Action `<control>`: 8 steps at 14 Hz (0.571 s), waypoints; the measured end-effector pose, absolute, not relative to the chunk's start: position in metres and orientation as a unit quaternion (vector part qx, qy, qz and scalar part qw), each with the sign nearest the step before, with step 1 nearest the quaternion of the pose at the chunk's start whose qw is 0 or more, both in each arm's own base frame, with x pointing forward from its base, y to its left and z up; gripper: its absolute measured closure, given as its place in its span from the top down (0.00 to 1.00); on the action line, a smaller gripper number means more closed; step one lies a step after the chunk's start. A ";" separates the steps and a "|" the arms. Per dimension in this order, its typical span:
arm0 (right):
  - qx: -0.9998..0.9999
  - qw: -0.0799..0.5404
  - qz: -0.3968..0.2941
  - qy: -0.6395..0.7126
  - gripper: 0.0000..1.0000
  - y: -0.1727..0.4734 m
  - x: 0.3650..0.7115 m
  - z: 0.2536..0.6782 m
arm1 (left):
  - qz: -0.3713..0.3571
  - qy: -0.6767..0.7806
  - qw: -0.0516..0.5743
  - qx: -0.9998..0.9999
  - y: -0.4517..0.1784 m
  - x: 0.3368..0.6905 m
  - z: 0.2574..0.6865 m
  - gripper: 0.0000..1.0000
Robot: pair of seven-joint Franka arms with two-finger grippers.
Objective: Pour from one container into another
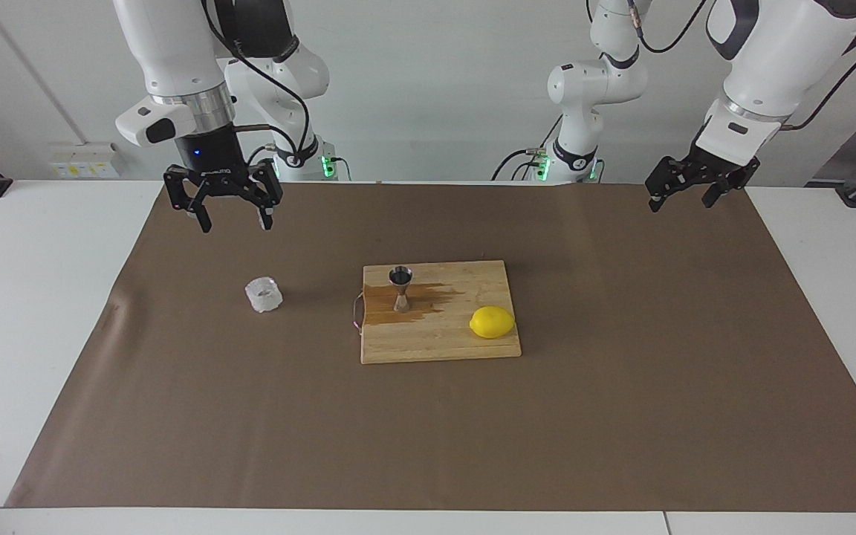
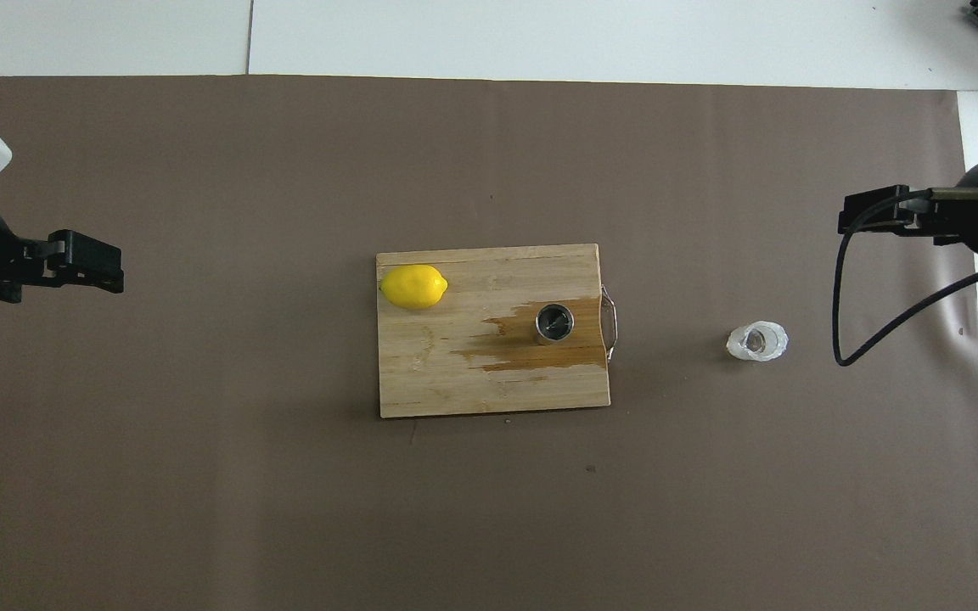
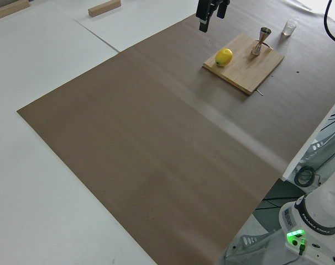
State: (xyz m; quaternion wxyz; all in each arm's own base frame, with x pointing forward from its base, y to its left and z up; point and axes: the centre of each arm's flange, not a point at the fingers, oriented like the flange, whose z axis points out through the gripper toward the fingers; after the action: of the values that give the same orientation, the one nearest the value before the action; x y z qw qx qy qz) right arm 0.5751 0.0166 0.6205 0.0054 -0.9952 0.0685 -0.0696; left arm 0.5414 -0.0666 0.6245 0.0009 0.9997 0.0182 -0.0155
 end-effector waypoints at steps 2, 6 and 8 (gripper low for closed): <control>-0.996 0.002 -0.047 0.077 1.00 0.012 0.577 0.610 | -0.015 0.018 0.001 1.000 -0.067 0.541 0.625 1.00; -0.996 0.001 -0.035 0.077 1.00 0.015 0.575 0.602 | -0.015 0.018 0.001 1.000 -0.067 0.541 0.625 1.00; -0.997 0.001 -0.034 0.073 1.00 0.019 0.574 0.602 | -0.015 0.018 0.001 1.000 -0.067 0.541 0.625 1.00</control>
State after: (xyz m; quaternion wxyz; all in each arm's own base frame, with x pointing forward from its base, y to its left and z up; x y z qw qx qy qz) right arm 0.5739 0.0188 0.6018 0.0012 -0.9968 0.0728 -0.0341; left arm 0.5414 -0.0666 0.6245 0.0009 0.9997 0.0182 -0.0155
